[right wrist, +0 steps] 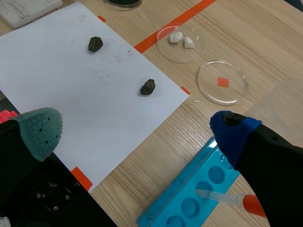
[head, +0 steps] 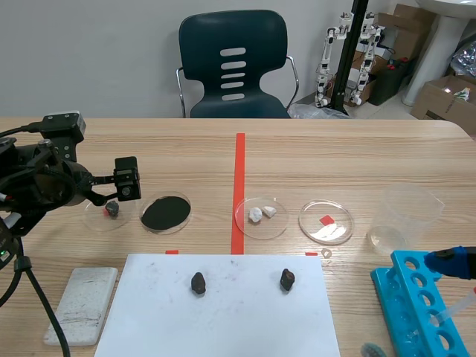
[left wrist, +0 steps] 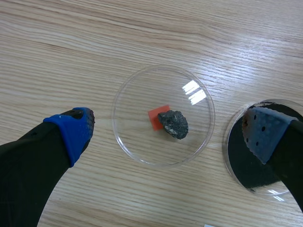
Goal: Return to the home posture
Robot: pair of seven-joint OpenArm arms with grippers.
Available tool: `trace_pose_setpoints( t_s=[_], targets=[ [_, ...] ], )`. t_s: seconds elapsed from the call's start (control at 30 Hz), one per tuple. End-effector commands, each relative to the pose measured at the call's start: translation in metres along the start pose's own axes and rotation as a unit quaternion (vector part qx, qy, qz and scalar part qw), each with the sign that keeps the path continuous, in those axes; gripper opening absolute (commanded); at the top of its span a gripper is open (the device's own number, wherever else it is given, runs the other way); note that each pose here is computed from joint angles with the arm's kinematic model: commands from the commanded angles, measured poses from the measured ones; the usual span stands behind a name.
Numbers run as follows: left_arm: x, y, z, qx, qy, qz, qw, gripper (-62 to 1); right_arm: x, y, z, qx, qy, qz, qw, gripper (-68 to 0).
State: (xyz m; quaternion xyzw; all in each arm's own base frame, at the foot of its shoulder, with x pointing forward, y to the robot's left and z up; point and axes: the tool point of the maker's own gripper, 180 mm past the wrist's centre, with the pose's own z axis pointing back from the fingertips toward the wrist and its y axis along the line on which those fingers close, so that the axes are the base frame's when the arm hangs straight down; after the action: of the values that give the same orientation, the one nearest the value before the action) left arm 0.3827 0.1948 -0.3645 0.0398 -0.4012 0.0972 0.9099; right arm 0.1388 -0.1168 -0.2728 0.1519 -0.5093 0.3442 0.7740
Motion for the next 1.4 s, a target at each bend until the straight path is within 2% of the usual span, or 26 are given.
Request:
trace_pose_setpoints(
  t_s=[0.0, 0.73, 0.9, 1.03, 1.23, 1.37],
  targets=[
    [0.01, 0.005, 0.0, 0.004, -0.013, -0.001, 0.9999, 1.4, 0.009, 0.001, -0.001, 0.001, -0.018, -0.002, 0.9998, 0.4],
    [0.012, 0.004, 0.0, 0.0, -0.022, 0.006, 0.9997, 1.4, 0.009, 0.001, -0.001, 0.001, -0.018, -0.002, 0.9998, 0.4],
    [0.013, 0.007, 0.001, -0.003, -0.043, 0.009, 0.999, 1.4, 0.009, 0.001, -0.001, 0.001, -0.018, -0.002, 0.9998, 0.4],
    [0.012, 0.016, 0.004, -0.005, -0.068, -0.004, 0.9976, 1.4, 0.009, 0.001, -0.001, 0.001, -0.018, -0.002, 0.9998, 0.4],
    [0.015, 0.019, 0.014, -0.055, -0.133, -0.014, 0.9895, 1.4, 0.009, 0.001, -0.001, 0.001, -0.018, -0.002, 0.9998, 0.4],
    [0.02, 0.01, 0.031, -0.115, -0.196, -0.048, 0.9726, 1.4, 0.009, 0.001, -0.001, 0.001, -0.018, -0.002, 0.9998, 0.4]
  ],
)
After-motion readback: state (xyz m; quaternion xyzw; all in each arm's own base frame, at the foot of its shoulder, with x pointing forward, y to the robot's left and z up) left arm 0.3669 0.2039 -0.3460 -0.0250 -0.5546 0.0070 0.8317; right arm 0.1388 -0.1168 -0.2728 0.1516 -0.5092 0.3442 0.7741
